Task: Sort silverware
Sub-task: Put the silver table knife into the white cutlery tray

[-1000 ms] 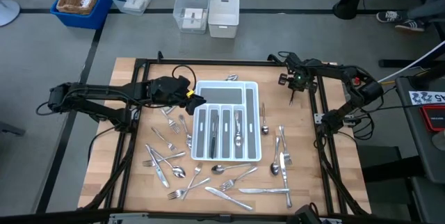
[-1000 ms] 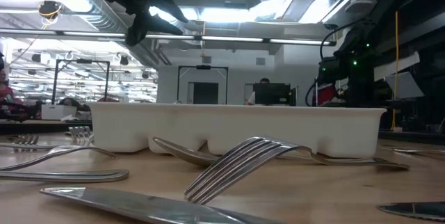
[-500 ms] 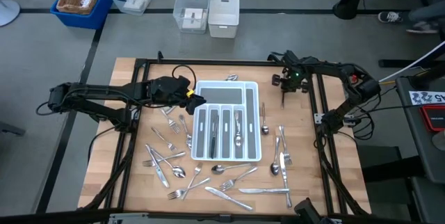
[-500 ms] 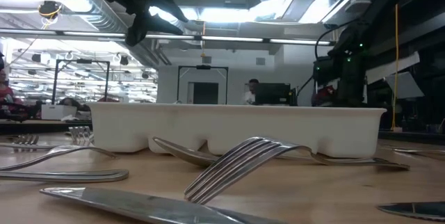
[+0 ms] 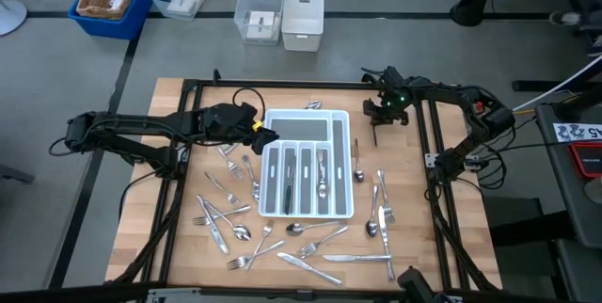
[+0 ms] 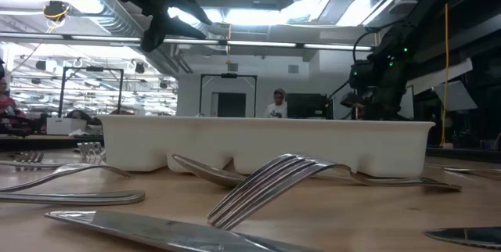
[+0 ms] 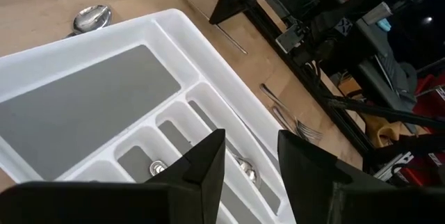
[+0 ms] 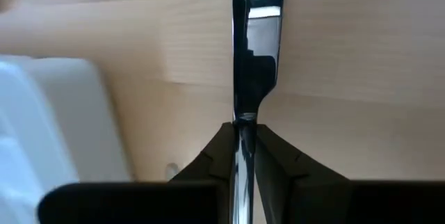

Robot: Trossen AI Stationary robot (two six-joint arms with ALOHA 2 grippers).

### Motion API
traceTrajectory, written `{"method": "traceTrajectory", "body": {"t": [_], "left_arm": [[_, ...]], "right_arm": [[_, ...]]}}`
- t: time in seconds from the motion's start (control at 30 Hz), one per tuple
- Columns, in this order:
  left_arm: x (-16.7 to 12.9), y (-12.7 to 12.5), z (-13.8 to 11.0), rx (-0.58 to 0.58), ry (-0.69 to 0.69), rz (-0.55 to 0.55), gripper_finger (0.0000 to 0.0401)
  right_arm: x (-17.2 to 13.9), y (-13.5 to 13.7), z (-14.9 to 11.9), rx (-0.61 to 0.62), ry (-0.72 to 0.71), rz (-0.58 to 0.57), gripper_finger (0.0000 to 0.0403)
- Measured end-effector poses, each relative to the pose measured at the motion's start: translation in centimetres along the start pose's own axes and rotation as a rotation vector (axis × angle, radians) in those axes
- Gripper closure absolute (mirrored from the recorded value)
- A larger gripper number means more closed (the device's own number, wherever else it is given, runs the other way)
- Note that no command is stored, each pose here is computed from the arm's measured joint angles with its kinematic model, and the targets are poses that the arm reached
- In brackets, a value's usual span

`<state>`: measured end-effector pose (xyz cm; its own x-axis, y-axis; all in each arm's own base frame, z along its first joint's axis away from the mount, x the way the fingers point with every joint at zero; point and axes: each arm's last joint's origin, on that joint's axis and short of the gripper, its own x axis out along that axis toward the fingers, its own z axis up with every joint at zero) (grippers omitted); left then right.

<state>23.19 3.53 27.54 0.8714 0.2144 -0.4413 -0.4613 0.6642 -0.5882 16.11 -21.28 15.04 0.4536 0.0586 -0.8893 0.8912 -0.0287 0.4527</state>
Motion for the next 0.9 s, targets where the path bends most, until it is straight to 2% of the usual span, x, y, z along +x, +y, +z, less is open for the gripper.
{"method": "traceTrajectory", "body": {"t": [0.27, 0.47, 0.73, 0.9], "left_arm": [[0.0, 0.0, 0.0, 0.0, 0.0, 0.0, 0.0278], [0.0, 0.0, 0.0, 0.0, 0.0, 0.0, 0.0278], [0.0, 0.0, 0.0, 0.001, 0.0, 0.0, 0.0278], [-0.1, 0.0, 0.0, 0.066, -0.002, -0.001, 0.0278]], "right_arm": [[-0.1, 1.0, 0.7, -0.083, -0.018, 0.152, 0.0361], [-0.5, 2.4, 1.5, -0.203, -0.039, 0.37, 0.0361], [-1.6, 5.6, 2.1, -0.423, -0.081, 0.699, 0.0361], [-2.0, 9.2, 0.7, -0.666, -0.168, 0.858, 0.0361]]}}
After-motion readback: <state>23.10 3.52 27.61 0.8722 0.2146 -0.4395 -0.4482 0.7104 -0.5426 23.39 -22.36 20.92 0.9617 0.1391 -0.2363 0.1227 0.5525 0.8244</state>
